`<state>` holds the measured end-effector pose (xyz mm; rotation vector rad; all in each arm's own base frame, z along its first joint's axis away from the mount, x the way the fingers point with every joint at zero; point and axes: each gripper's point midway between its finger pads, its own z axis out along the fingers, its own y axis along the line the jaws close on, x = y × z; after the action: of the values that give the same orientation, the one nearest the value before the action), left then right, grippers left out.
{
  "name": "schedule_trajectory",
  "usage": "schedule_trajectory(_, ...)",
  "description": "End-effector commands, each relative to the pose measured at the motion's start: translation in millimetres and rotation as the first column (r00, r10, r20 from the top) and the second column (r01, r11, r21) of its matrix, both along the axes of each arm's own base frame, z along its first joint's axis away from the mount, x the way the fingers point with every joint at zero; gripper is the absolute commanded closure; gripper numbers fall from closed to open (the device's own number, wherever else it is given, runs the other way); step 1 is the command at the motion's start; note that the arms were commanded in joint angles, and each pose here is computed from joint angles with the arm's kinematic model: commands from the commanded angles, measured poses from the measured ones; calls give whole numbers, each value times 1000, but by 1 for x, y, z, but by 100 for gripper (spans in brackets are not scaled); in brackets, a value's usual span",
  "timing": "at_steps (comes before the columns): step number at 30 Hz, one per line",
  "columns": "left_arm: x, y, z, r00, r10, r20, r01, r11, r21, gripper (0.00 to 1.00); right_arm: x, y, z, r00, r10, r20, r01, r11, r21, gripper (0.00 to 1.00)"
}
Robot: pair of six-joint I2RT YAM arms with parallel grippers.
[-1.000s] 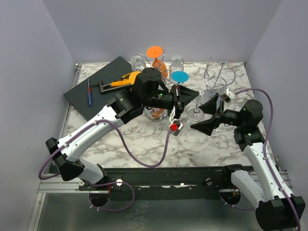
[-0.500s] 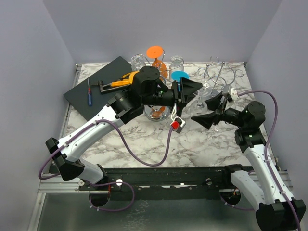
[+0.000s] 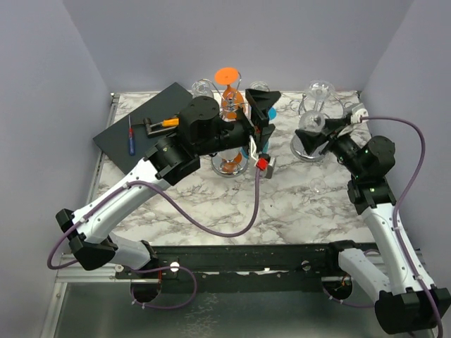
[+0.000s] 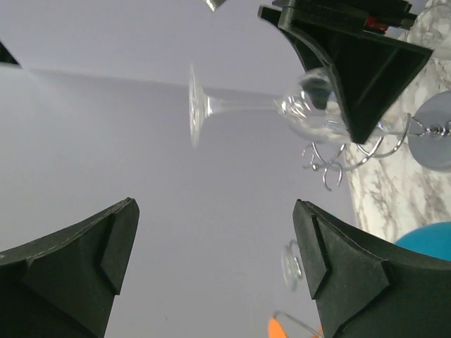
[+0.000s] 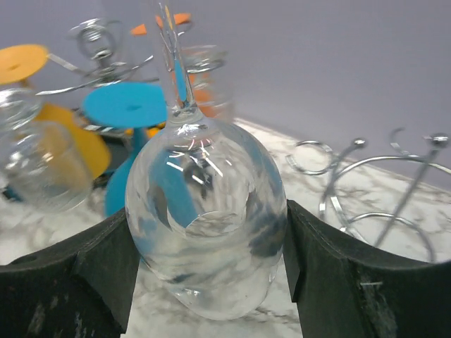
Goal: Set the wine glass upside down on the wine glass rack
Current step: Turn the wine glass upside down at the wine rack.
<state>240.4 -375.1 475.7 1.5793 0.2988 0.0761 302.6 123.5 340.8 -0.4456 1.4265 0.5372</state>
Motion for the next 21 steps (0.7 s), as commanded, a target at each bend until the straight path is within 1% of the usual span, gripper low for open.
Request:
schedule_trajectory(1, 26, 56, 47, 941, 251, -229, -297, 935, -194, 1, 44, -56, 29, 942, -331, 51, 332, 943, -20, 58)
schedule_trajectory(2, 32, 71, 53, 918, 288, -274, -352, 909, -225, 1, 51, -65, 32, 927, -370, 64, 373, 927, -39, 58)
schedule_trajectory(4, 42, 98, 58, 867, 338, -368, -446, 855, -265, 1, 65, -82, 37, 900, -431, 66, 433, 901, -35, 60)
schedule_trajectory(7, 50, 137, 55, 797, 387, -463, -545, 792, -274, 1, 79, -109, 36, 862, -504, 54, 505, 863, -21, 60)
schedule_trajectory(8, 50, 145, 52, 779, 394, -488, -564, 781, -269, 1, 83, -118, 34, 849, -526, 49, 528, 849, -23, 61)
schedule_trajectory(10, 50, 161, 46, 735, 418, -534, -613, 746, -260, 1, 86, -139, 29, 821, -570, 18, 570, 821, 17, 61)
schedule_trajectory(15, 48, 172, 36, 645, 429, -632, -673, 711, -204, 1, 89, -193, 5, 763, -642, -75, 646, 760, 70, 63)
schedule_trajectory(18, 53, 173, 29, 553, 428, -715, -712, 688, -139, 1, 93, -206, -15, 742, -665, -85, 669, 743, 24, 64)
schedule_trajectory(21, 56, 178, 25, 479, 420, -771, -743, 662, -102, 1, 95, -215, -39, 720, -689, -86, 690, 724, -27, 65)
